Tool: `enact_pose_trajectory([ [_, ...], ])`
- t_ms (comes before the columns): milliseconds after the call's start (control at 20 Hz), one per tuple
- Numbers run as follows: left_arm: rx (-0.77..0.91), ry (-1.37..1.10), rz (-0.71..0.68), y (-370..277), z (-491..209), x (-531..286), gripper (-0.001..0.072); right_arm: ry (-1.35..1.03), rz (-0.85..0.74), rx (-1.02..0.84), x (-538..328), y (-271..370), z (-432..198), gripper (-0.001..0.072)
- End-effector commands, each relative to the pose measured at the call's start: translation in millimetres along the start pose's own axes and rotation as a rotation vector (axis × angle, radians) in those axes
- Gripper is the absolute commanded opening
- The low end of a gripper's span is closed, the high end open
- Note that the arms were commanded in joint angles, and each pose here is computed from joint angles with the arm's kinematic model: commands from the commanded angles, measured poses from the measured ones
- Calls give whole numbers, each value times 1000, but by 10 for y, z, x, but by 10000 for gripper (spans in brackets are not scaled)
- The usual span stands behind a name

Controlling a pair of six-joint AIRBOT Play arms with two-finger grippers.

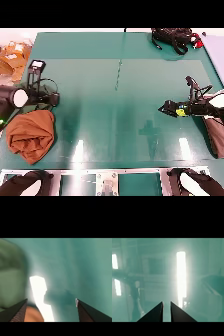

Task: Fold the shirts.

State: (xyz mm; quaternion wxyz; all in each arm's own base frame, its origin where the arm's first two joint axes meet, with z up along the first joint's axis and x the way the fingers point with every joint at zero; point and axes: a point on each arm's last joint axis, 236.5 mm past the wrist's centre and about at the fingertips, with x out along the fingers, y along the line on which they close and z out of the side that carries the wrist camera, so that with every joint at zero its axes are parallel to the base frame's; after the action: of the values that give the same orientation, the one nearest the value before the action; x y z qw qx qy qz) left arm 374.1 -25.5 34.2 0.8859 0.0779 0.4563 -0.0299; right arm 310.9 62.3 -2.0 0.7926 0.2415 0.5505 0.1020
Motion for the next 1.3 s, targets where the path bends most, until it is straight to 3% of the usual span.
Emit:
enact_pose_trajectory([
  [0, 28, 10, 171, 648, -16, 299, 720, -30, -1, 2, 0, -2, 71, 130],
  [350, 48, 140, 132, 737, -481, 1352, 707, -39, -3, 2, -1, -5, 92, 130],
  [400, 51, 162, 126, 721, -561, 1434, 549, -40, -3, 2, -1, -6, 93, 130],
  [450, 58, 186, 124, 717, -631, 1473, 224, -39, -3, 2, -1, -5, 92, 130],
  [500, 72, 200, 124, 722, -652, 1460, 18, -39, -3, 2, -1, -5, 91, 130],
  [750, 39, 212, 129, 711, -5, 1056, 18, -33, -1, 3, -1, -1, 77, 117],
  [850, 114, 112, 82, 429, 633, 640, 18, -30, 0, 1, -8, 7, 76, 30],
  [1050, 173, -203, -145, -685, 1820, -510, 18, -37, 9, -17, -91, 78, 143, 13],
  [1250, 256, -325, -438, -1995, 1980, -1258, 18, -61, 17, -35, -249, 155, 282, 13],
])
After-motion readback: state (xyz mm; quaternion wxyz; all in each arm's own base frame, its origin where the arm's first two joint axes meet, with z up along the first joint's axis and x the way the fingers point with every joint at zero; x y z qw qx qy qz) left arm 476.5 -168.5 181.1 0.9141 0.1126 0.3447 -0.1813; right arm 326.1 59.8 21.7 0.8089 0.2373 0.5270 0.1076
